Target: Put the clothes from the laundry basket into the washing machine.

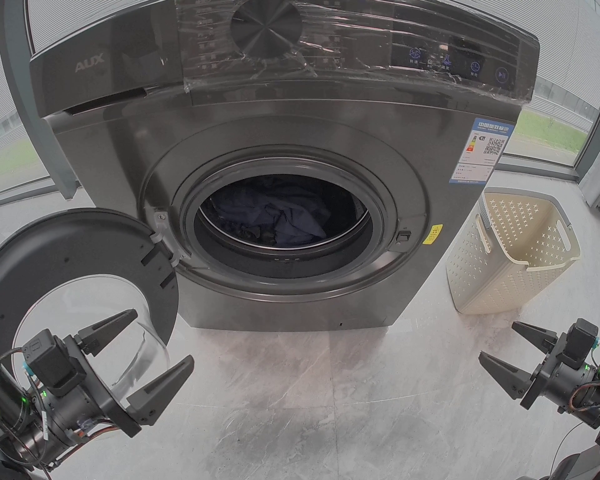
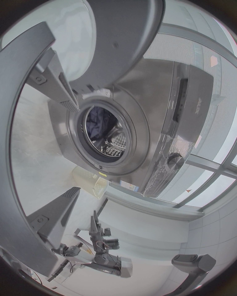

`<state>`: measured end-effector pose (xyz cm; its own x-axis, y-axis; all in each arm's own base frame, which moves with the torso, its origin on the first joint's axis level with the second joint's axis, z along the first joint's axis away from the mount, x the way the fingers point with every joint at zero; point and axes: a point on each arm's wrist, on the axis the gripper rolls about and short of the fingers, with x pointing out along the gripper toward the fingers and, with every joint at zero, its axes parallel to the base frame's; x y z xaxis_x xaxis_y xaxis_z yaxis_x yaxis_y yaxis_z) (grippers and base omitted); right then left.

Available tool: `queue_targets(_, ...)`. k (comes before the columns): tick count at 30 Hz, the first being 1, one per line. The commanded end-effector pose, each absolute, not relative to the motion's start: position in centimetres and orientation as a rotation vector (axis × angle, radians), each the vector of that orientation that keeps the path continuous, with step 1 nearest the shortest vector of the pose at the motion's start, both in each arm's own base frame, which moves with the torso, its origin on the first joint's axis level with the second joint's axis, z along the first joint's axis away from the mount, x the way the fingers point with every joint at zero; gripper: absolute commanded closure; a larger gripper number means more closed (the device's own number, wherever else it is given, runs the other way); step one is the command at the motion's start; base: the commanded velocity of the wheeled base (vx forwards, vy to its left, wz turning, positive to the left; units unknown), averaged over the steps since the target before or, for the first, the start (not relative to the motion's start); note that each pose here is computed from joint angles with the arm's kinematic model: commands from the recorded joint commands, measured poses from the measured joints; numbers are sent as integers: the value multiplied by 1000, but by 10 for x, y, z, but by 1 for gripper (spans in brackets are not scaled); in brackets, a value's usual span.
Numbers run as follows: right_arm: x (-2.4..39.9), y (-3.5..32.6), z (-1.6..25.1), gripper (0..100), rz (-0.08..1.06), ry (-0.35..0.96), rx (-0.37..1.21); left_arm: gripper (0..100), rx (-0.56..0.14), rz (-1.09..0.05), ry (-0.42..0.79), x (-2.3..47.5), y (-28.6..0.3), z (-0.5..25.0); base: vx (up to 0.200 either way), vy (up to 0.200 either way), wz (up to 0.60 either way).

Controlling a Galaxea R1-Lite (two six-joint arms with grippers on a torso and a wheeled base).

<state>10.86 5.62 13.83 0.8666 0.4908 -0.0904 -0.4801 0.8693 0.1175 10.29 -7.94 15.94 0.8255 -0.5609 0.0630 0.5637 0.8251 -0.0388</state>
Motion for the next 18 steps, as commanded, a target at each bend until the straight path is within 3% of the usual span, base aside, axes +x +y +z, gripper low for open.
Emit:
queue_targets(1,77,33,144,0,437,27,60,0,-69,-504,-132,76,-47,171,-200,0,0)
queue_targets(8,48,15,137,0,336,18,51,0,-42,-373,-86,47,-20,160,-29,0,0)
queue_targets(14,29,8,135,0,274,-34,57,0,-52,-322,-95,30,-10,150,-200,0,0)
queue_targets(18,20,5,133,0,232,-51,57,0,-43,-280,-82,23,-7,139,-50,0,0)
